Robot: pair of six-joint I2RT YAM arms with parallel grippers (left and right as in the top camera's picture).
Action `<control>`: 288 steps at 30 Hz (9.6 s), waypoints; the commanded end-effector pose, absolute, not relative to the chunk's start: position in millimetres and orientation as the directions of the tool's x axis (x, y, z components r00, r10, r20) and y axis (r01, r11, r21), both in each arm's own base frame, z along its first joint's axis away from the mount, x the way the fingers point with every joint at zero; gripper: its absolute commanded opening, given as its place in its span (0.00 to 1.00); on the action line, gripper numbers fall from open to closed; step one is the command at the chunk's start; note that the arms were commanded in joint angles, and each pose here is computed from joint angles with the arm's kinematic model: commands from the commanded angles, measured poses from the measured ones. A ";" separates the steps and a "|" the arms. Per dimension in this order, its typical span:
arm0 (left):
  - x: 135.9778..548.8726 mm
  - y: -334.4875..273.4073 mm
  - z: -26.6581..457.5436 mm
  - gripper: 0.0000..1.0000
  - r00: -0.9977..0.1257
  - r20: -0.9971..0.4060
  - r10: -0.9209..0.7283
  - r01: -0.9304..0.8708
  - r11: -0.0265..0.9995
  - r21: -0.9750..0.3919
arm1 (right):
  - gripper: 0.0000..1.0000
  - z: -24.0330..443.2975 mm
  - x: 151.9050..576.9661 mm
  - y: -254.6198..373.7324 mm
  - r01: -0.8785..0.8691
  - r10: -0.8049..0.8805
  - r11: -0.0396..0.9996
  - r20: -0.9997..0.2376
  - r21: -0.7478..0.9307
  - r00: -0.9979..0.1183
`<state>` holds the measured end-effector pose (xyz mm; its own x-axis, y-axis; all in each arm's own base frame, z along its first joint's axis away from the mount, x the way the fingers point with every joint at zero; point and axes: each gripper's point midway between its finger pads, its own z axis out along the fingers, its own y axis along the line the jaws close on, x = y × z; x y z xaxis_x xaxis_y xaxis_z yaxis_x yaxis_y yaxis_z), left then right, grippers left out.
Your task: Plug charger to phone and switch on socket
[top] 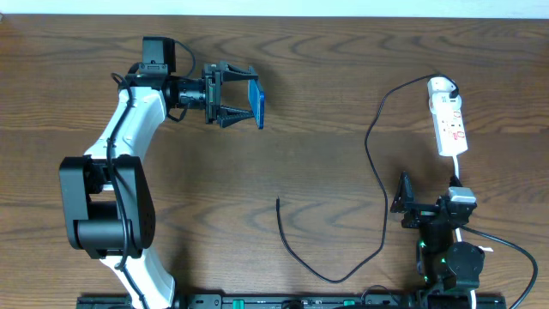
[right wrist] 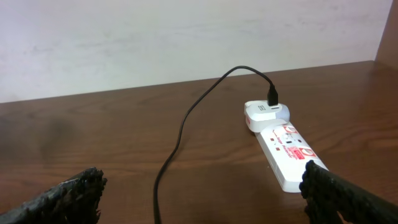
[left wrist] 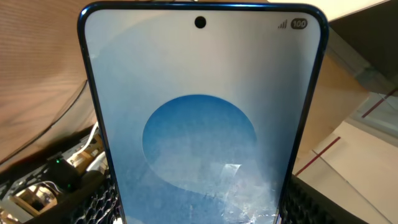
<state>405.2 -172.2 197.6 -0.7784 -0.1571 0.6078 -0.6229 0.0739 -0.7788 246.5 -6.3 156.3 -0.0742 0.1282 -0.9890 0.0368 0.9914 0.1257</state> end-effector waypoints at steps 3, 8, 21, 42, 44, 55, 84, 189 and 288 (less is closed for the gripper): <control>400.0 -172.4 227.0 0.08 -0.803 0.590 -0.085 -0.594 0.037 -0.803 | 0.99 155.3 246.4 -5.7 0.039 0.142 0.989 -0.987 0.139 -0.076; 399.9 -172.5 227.3 0.08 -0.803 0.590 -0.083 -0.594 0.036 -0.803 | 0.99 155.3 246.4 -5.7 0.039 0.142 0.989 -0.987 0.139 -0.076; 404.3 -172.4 229.4 0.08 -0.763 0.640 -0.091 -0.644 0.027 -0.764 | 0.99 155.3 246.4 -5.7 0.039 0.142 0.990 -0.987 0.139 -0.076; 412.1 -172.4 234.7 0.08 -0.726 0.681 -0.097 -0.685 0.013 -0.729 | 0.99 155.3 246.4 -5.7 0.039 0.142 0.989 -0.987 0.139 -0.076; 412.1 -172.4 234.7 0.07 -0.726 0.681 -0.097 -0.685 0.013 -0.729 | 0.99 155.3 246.4 -5.6 0.039 0.142 0.989 -0.987 0.139 -0.076; 412.1 -172.4 234.7 0.07 -0.726 0.681 -0.097 -0.685 0.013 -0.729 | 0.99 155.3 246.4 -5.7 0.039 0.142 0.989 -0.987 0.139 -0.076; 414.6 -172.0 231.9 0.08 -0.732 0.670 -0.119 -0.676 0.016 -0.736 | 0.99 155.3 246.4 -5.7 0.039 0.142 0.989 -0.987 0.139 -0.076; 483.4 -162.4 178.3 0.07 -0.823 0.165 -0.543 -0.354 0.264 -0.897 | 0.99 155.3 246.4 -5.7 0.039 0.142 0.989 -0.987 0.139 -0.076; 483.9 -190.4 182.2 0.07 -0.787 0.246 -0.566 -0.426 0.209 -0.880 | 0.99 215.0 403.6 220.0 -0.481 0.148 0.754 -0.828 0.449 -0.541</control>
<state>484.7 -185.0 165.9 -0.7833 -0.5677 0.2531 -0.4446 0.2271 -0.8665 390.9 224.4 209.3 -0.5266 0.0603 -0.8480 -0.5579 0.7281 0.3983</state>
